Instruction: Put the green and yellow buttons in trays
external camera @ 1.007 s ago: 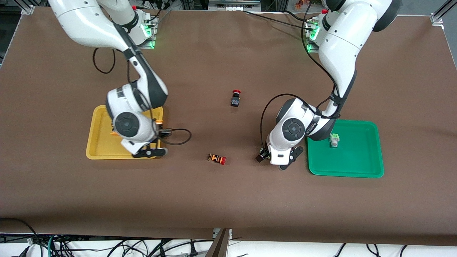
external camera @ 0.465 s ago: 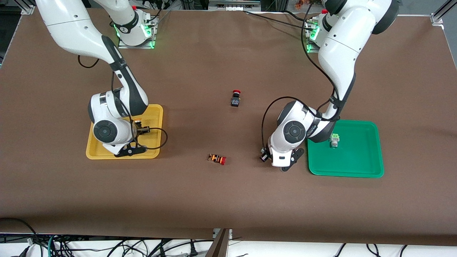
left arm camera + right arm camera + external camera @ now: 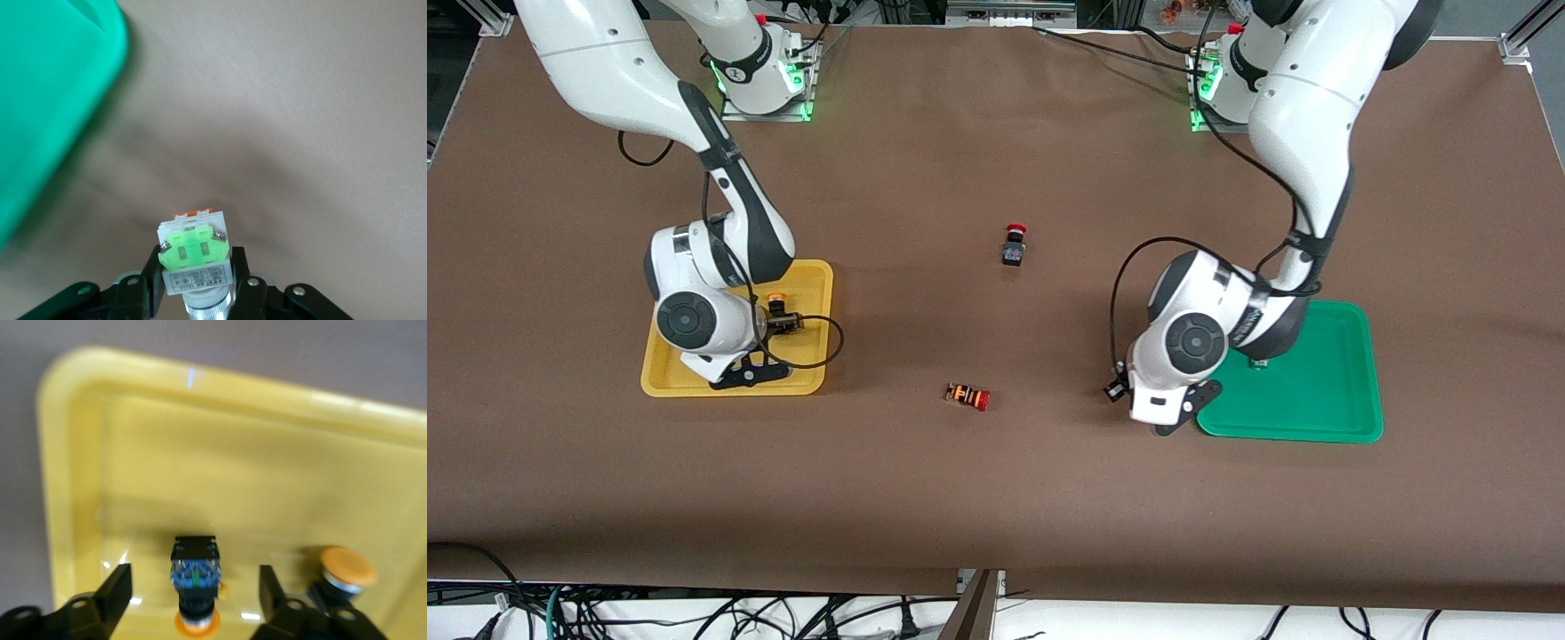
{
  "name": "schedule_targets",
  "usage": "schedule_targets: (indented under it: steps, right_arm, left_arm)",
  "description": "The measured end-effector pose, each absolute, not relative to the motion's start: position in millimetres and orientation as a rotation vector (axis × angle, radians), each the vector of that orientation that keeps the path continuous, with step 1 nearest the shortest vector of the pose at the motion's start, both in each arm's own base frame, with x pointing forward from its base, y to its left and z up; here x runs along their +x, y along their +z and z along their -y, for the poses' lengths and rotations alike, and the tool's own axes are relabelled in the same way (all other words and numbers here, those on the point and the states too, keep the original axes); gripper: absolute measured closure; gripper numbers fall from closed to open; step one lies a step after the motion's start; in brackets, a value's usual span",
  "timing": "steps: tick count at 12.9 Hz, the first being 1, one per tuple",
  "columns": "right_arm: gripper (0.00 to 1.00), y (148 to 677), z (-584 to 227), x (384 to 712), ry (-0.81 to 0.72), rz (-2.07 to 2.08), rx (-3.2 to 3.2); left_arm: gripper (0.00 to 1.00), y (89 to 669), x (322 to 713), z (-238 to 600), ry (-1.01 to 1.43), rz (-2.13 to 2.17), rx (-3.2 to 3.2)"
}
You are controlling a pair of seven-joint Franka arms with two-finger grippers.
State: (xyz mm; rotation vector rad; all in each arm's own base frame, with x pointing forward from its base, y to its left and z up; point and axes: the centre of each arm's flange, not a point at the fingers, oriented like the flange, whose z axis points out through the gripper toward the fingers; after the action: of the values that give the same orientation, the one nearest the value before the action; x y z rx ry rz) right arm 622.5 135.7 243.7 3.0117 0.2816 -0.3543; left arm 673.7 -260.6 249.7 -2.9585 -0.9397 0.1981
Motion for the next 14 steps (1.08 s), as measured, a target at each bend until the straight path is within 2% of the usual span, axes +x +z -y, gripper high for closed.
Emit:
schedule_targets:
  steps: [1, 4, 6, 9, 11, 14]
  right_arm:
    - [0.01, 276.5, -132.2, 626.9, -0.330, -0.268, 3.013]
    - [0.00, 393.3, -104.9, 623.9, -0.250, -0.208, 3.020]
    - [0.00, 455.2, -82.5, 609.6, -0.196, -0.204, 3.026]
    - [0.00, 520.8, -59.3, 578.7, -0.194, -0.222, 3.022]
    - [0.00, 548.3, -56.4, 553.8, -0.260, -0.211, 3.012]
    - [0.00, 565.4, -60.7, 536.4, -0.290, -0.221, 3.007]
  left_arm:
    - [0.57, 270.0, 679.8, 239.6, 0.202, 0.864, -2.977]
    - [0.57, 327.0, 691.8, 157.9, 0.243, 0.600, -3.035]
    - [0.57, 335.0, 695.0, 105.6, 0.291, 0.463, -3.049]
    - [0.57, 311.1, 695.9, 21.4, 0.345, 0.189, -3.001]
    - [0.57, 281.2, 692.9, -29.2, 0.409, 0.059, -3.000]
    - [0.57, 213.1, 681.3, -40.0, 0.473, -0.045, -3.023]
